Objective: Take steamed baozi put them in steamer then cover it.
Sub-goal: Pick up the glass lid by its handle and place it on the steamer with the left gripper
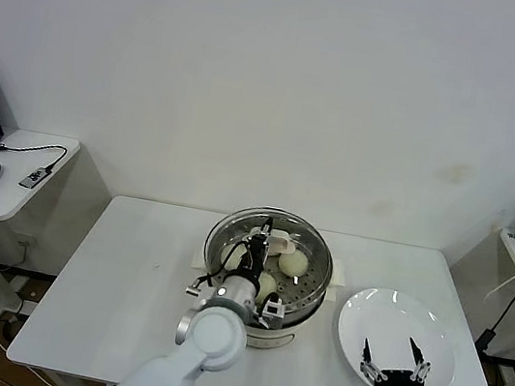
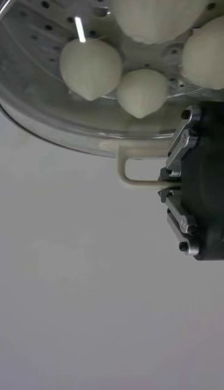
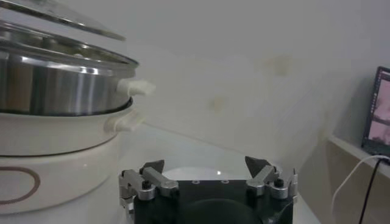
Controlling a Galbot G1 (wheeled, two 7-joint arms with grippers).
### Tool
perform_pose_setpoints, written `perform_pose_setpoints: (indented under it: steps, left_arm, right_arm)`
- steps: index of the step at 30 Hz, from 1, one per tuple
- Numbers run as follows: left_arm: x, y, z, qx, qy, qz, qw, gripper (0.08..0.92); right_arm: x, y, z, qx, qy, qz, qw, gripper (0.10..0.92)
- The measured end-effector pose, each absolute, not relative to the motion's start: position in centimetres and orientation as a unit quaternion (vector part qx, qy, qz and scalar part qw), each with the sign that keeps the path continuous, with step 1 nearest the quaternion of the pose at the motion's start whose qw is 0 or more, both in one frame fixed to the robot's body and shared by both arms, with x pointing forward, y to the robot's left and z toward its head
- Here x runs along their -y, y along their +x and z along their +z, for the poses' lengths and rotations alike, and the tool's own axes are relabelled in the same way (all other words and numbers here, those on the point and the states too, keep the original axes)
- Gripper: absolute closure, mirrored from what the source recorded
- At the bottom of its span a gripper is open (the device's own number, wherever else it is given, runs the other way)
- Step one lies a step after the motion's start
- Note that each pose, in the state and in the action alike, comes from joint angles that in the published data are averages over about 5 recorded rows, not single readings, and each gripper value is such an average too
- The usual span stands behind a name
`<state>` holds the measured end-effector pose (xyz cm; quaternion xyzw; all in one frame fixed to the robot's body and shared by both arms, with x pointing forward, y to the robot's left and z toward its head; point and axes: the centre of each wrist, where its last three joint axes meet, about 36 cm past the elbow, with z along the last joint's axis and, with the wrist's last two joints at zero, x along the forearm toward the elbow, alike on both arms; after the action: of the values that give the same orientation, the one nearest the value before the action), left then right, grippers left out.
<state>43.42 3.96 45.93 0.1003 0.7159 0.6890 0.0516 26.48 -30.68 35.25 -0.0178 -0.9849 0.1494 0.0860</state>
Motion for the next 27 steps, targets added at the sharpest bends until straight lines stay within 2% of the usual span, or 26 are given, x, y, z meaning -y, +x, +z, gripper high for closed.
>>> perform_pose_setpoints:
  steps: [27]
  left_arm:
    - [-2.8, 44.7, 43.6, -0.707, 0.102, 0.699, 0.041, 0.856]
  right_arm:
    - [30.7, 26.2, 34.7, 0.984, -0.015, 0.153, 0.092, 0.2]
